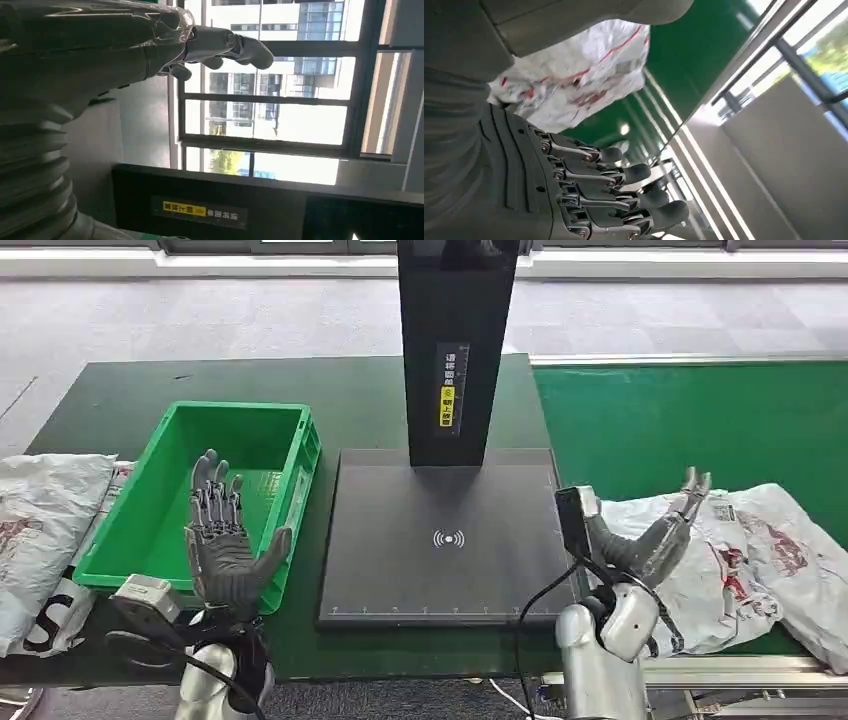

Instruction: Moved the parcel from conveyor to table for the left to box.

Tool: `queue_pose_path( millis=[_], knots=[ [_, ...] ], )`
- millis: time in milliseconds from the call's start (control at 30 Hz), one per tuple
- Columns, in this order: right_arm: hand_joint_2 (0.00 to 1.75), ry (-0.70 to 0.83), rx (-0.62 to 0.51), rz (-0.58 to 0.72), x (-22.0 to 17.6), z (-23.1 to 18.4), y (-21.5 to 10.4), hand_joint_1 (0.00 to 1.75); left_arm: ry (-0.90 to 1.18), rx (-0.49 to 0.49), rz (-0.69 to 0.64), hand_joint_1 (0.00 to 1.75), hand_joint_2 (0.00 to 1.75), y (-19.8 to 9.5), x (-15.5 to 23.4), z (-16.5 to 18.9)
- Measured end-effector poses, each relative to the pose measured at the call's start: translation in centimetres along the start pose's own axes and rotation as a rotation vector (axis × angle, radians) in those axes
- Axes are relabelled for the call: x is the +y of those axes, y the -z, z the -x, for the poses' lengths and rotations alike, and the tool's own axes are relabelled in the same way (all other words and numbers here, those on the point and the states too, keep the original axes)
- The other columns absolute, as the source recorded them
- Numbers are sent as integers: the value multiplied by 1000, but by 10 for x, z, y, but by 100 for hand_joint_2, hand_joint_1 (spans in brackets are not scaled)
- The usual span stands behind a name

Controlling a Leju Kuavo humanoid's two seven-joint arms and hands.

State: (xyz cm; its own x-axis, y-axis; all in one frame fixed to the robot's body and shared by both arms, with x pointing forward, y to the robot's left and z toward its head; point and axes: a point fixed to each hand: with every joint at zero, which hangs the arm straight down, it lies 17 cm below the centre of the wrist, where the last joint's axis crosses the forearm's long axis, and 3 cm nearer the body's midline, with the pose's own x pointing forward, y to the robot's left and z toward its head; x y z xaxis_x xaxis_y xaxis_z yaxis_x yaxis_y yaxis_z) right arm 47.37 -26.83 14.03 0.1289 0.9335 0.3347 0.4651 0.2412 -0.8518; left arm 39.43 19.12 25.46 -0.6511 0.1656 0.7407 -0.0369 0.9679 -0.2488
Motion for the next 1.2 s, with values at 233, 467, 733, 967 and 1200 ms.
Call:
queue_pose_path(
  millis=[233, 467, 733, 967, 1200],
  knots=[
    [175, -168, 347, 43, -19, 125, 6, 0, 25, -24, -1, 0, 175, -2, 10, -11],
    [175, -316, 336, -20, -4, 167, 3, 0, 39, -38, -27, 0, 175, -1, 17, -18],
    [175, -379, 330, -74, 8, 192, 2, 0, 55, -43, -39, 0, 175, -1, 20, -20],
    [175, -400, 347, -128, 20, 208, -4, 0, 55, -39, -38, 0, 175, -2, 20, -19],
    [175, -440, 422, -317, 60, 240, -30, 0, 61, -34, -43, 0, 175, -2, 24, -17]
  ],
)
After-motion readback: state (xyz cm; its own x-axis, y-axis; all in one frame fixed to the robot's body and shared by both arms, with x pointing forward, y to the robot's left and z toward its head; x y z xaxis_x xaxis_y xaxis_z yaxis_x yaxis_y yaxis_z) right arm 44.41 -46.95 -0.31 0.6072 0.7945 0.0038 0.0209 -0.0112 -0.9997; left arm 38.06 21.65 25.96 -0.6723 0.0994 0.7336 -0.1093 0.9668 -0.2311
